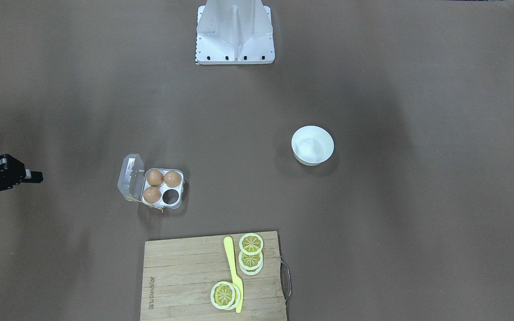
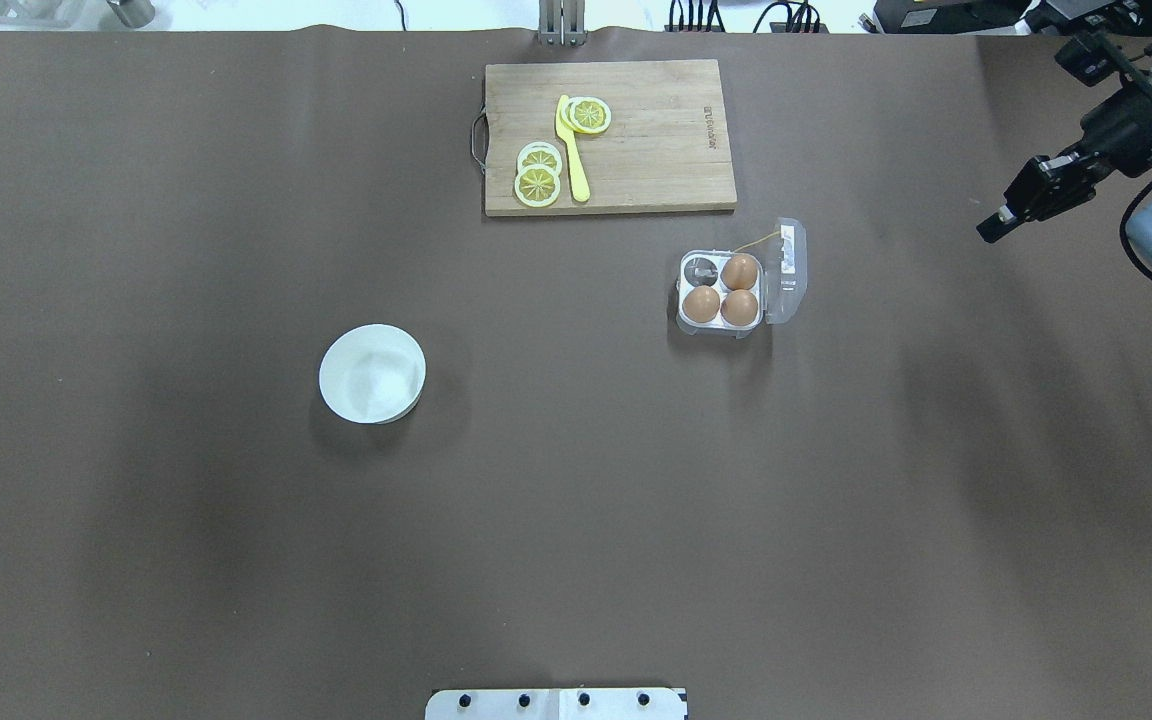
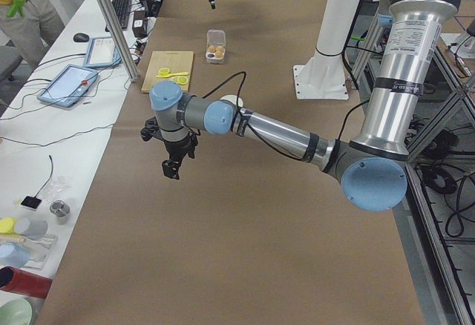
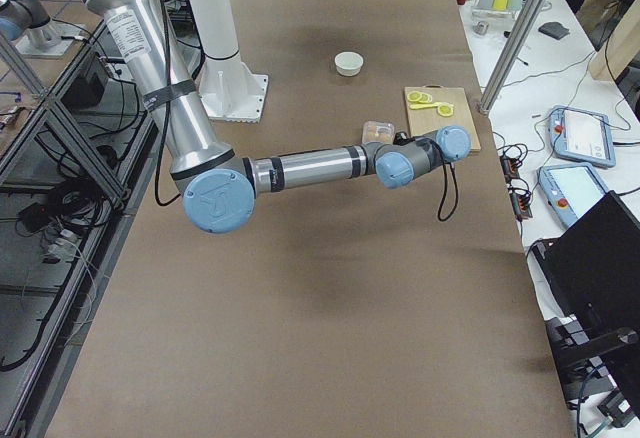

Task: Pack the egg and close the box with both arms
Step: 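Move the right gripper toward the open lid of the egg box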

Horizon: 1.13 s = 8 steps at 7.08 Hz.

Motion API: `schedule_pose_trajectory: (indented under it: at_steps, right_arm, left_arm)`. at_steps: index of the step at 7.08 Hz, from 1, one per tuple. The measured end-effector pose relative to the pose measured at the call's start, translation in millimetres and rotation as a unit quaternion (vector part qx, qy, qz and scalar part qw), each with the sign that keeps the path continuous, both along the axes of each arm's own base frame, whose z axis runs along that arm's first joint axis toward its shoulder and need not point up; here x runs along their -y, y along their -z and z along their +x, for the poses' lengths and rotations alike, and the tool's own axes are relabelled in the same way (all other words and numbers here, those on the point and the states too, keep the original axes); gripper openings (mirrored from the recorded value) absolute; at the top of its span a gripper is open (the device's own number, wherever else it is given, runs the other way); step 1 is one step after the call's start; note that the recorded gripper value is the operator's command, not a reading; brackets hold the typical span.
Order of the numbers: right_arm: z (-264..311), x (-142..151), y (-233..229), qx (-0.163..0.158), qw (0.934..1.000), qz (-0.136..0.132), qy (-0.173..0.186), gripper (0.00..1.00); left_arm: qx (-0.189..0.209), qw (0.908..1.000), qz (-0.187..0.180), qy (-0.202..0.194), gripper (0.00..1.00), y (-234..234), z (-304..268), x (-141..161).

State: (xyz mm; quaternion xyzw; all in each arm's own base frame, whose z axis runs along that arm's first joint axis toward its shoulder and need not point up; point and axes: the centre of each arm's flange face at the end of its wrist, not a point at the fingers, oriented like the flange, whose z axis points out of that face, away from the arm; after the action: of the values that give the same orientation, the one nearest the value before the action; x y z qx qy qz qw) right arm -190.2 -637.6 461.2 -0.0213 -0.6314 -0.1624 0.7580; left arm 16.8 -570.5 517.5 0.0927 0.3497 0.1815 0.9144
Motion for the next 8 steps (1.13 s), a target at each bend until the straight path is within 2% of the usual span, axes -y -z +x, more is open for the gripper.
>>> schedule_pose_trajectory:
  at_steps: [4,6,8]
  right_arm:
    - [-12,21,23,0.004,1.0,0.005,0.003,0.0]
    - [-35,30,25,0.001,0.9999,0.002,0.015,0.0]
    - [-65,27,23,-0.003,0.9994,-0.003,0.035,0.0]
  left_arm:
    - [-0.003,0.9992,0.03,0.028,0.97,-94,-35,14]
    - [-0.001,0.999,0.035,0.026,0.97,-113,-49,7]
    - [0.0,0.9989,0.037,0.027,0.97,-118,-56,3]
